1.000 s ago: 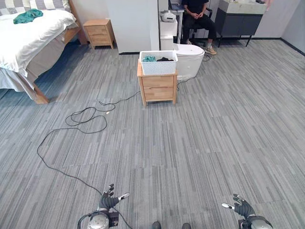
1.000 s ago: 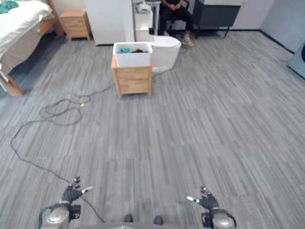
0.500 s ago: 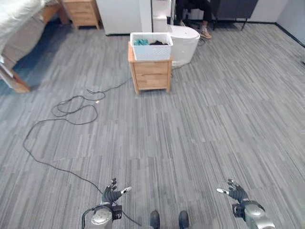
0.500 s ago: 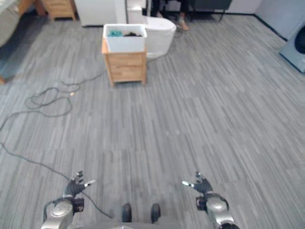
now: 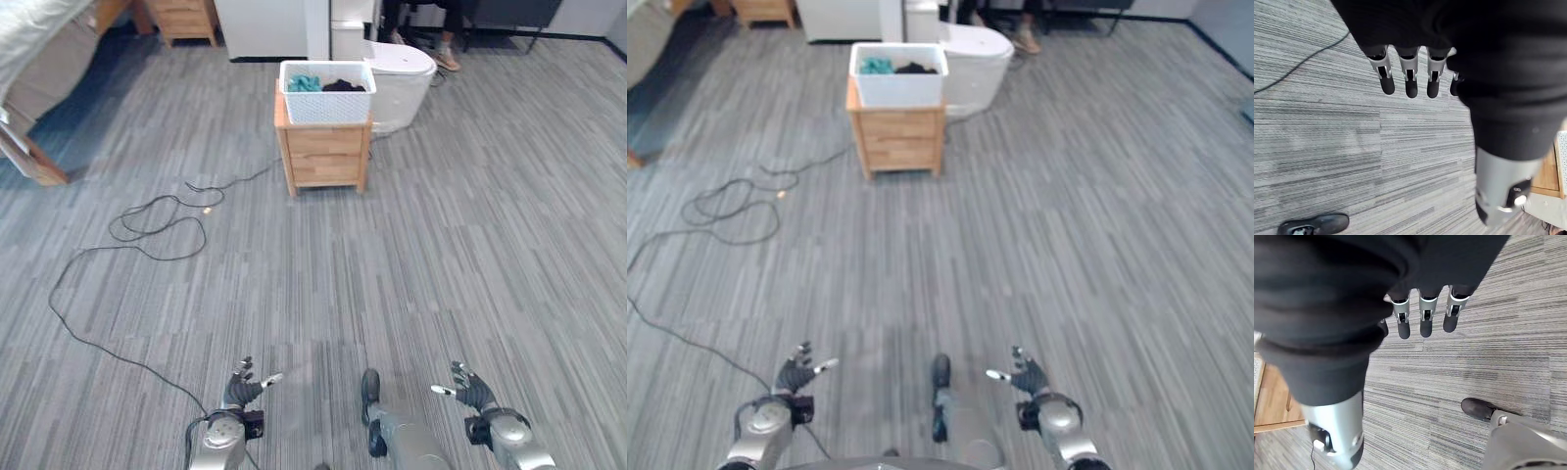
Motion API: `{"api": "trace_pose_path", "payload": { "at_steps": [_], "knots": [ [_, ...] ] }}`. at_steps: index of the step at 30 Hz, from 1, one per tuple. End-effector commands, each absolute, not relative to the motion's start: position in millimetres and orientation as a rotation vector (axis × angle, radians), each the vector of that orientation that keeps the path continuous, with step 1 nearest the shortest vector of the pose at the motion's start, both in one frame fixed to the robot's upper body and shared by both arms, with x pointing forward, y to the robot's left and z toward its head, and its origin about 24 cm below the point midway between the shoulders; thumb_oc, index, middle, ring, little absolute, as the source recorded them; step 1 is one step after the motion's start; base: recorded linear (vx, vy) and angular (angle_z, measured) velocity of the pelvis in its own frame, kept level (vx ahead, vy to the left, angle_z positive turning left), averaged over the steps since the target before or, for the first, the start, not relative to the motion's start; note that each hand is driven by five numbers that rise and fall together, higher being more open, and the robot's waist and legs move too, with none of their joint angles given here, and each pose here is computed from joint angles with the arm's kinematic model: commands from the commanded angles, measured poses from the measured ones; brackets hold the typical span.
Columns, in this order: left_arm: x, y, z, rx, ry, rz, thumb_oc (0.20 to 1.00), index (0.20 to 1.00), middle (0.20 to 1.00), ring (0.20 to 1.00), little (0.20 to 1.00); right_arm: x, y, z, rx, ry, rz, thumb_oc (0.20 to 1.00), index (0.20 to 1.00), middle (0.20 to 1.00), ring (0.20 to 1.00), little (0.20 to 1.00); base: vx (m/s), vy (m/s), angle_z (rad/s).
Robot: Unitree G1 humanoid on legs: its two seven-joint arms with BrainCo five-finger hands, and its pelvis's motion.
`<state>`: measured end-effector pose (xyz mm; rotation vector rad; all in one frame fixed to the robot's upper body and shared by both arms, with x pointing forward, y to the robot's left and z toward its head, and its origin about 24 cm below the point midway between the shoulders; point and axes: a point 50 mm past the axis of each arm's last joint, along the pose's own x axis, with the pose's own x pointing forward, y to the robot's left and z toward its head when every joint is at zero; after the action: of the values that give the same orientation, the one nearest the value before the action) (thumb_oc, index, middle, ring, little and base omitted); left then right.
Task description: Grab the laundry basket,head to the washer,open it,put in the laundry and shut it.
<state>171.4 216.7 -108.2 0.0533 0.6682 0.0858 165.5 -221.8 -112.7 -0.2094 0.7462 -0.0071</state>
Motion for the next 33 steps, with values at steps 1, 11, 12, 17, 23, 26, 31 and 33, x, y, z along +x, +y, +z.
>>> {"api": "trace_pose_path", "payload": {
  "at_steps": [1,11,12,17,23,26,31,33],
  "knots": [
    [182,225,-96,0.072,0.59,0.085,1.0,1.0,1.0,1.0,1.0,193,-233,-89,-0.279,0.604,-0.003,1.0,1.0,1.0,1.0,1.0,0.19,-0.09,0.21],
    [183,222,-100,0.1,0.622,0.061,1.0,1.0,1.0,1.0,1.0,181,-251,-96,-0.288,0.669,-0.076,1.0,1.0,1.0,1.0,1.0,0.4,-0.029,-0.19],
    [176,224,-104,0.093,0.643,0.073,1.0,1.0,1.0,1.0,1.0,180,-249,-97,-0.292,0.675,-0.064,1.0,1.0,1.0,1.0,1.0,0.75,0.262,-1.2],
    [169,231,-107,0.118,0.671,0.087,1.0,1.0,1.0,1.0,1.0,186,-234,-96,-0.304,0.654,0.003,1.0,1.0,1.0,1.0,1.0,0.41,0.195,-0.93],
    [177,236,-102,0.135,0.647,0.106,1.0,1.0,1.0,1.0,1.0,205,-217,-86,-0.297,0.581,0.058,1.0,1.0,1.0,1.0,1.0,0.23,0.099,0.17],
    [177,235,-103,0.146,0.656,0.096,1.0,1.0,1.0,1.0,1.0,206,-216,-86,-0.299,0.582,0.067,1.0,1.0,1.0,1.0,1.0,0.3,0.028,0.35],
    [174,230,-106,0.137,0.665,0.082,1.0,1.0,1.0,1.0,1.0,199,-218,-91,-0.3,0.61,0.06,1.0,1.0,1.0,1.0,1.0,0.34,-0.08,0.43],
    [171,230,-107,0.139,0.674,0.079,1.0,1.0,1.0,1.0,1.0,197,-220,-92,-0.308,0.618,0.061,1.0,1.0,1.0,1.0,1.0,0.32,-0.142,0.62]
  ]
}}
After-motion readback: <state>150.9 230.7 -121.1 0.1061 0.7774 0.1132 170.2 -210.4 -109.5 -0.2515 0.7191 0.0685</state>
